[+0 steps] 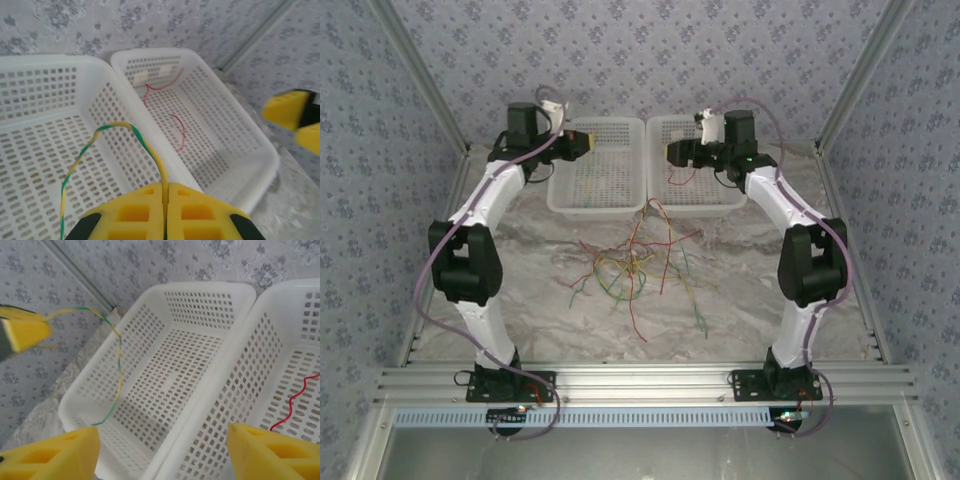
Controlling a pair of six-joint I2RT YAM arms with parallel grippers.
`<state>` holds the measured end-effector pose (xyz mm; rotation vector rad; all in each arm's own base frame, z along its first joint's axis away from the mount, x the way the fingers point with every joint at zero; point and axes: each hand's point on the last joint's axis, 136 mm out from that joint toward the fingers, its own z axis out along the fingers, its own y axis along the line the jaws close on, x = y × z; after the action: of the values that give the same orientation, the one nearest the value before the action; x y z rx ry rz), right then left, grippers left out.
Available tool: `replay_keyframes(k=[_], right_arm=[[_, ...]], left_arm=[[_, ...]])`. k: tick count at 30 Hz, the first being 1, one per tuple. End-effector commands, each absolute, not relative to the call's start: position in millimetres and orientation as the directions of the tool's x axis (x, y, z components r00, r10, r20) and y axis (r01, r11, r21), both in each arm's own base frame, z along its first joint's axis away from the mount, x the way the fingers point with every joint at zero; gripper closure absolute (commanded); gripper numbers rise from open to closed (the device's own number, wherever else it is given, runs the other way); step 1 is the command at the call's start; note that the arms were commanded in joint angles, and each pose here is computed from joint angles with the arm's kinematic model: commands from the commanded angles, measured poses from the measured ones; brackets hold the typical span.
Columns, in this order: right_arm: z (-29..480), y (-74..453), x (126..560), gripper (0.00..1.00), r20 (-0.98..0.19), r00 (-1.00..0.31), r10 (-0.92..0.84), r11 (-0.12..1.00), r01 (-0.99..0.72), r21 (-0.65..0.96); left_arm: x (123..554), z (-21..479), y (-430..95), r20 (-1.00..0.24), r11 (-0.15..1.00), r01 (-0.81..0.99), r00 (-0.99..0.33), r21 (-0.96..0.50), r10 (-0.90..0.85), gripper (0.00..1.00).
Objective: Untangle the cables
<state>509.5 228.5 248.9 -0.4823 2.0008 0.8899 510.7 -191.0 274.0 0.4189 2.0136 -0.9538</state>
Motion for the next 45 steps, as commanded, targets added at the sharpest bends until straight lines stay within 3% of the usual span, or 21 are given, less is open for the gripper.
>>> replay_keyframes(k=[1, 8, 12, 15, 20, 23, 30, 34, 38, 43, 44, 45], right_arm=[[256.9, 269.8, 500.2, 0.20, -0.923, -0.340, -0.177, 0.547, -0.814, 0.195], [253.1, 328.9, 509.9, 0.15, -0.944, -0.149, -0.295, 0.380, -0.924, 0.027], [259.5, 350.5, 507.6, 0.14, -0.959, -0.072, -0.276, 0.310, -0.951, -0.018], [266.5, 361.7, 498.3, 0.17, -0.967, -0.025, -0.252, 0.245, -0.969, -0.038], [280.1, 372.8, 475.8, 0.33, -0.973, 0.025, -0.230, 0.140, -0.988, -0.059], [284.5, 378.4, 458.5, 0.22, -0.969, 0.059, -0.241, 0.094, -0.992, -0.084], [296.4, 368.4, 439.1, 0.16, -0.962, 0.151, -0.227, 0.100, -0.979, -0.177], [310.1, 373.2, 426.7, 0.26, -0.965, 0.175, -0.197, 0.044, -0.981, -0.187], [320.2, 384.9, 419.4, 0.48, -0.954, 0.220, -0.203, 0.035, -0.972, -0.232], [324.5, 389.9, 422.0, 0.49, -0.942, 0.258, -0.214, 0.061, -0.959, -0.277], [324.7, 389.0, 421.9, 0.57, -0.941, 0.262, -0.215, 0.058, -0.958, -0.280], [324.3, 388.1, 421.6, 0.71, -0.942, 0.255, -0.216, 0.051, -0.961, -0.272]], left_arm=[[454.3, 320.7, -214.7, -0.880, 0.445, 0.795, -0.474, -0.412, 0.033, 1.00], [391.7, 335.4, -232.0, -0.883, 0.204, 0.889, -0.443, -0.411, 0.155, 1.00], [372.0, 338.4, -234.1, -0.887, 0.128, 0.903, -0.428, -0.411, 0.173, 1.00], [372.1, 334.8, -234.4, -0.883, 0.127, 0.900, -0.435, -0.418, 0.176, 1.00], [374.1, 330.8, -235.0, -0.873, 0.124, 0.892, -0.451, -0.434, 0.186, 1.00], [376.6, 329.1, -234.4, -0.872, 0.133, 0.893, -0.450, -0.431, 0.192, 1.00], [376.0, 325.4, -233.8, -0.870, 0.139, 0.894, -0.448, -0.427, 0.205, 1.00], [375.3, 323.3, -235.6, -0.866, 0.132, 0.891, -0.453, -0.434, 0.209, 1.00], [378.0, 317.7, -235.6, -0.862, 0.150, 0.890, -0.456, -0.432, 0.222, 1.00], [377.5, 315.8, -235.8, -0.860, 0.144, 0.889, -0.457, -0.434, 0.227, 1.00], [378.2, 315.9, -235.7, -0.861, 0.145, 0.890, -0.456, -0.433, 0.227, 1.00], [378.0, 315.8, -236.0, -0.861, 0.145, 0.890, -0.455, -0.432, 0.227, 1.00]])
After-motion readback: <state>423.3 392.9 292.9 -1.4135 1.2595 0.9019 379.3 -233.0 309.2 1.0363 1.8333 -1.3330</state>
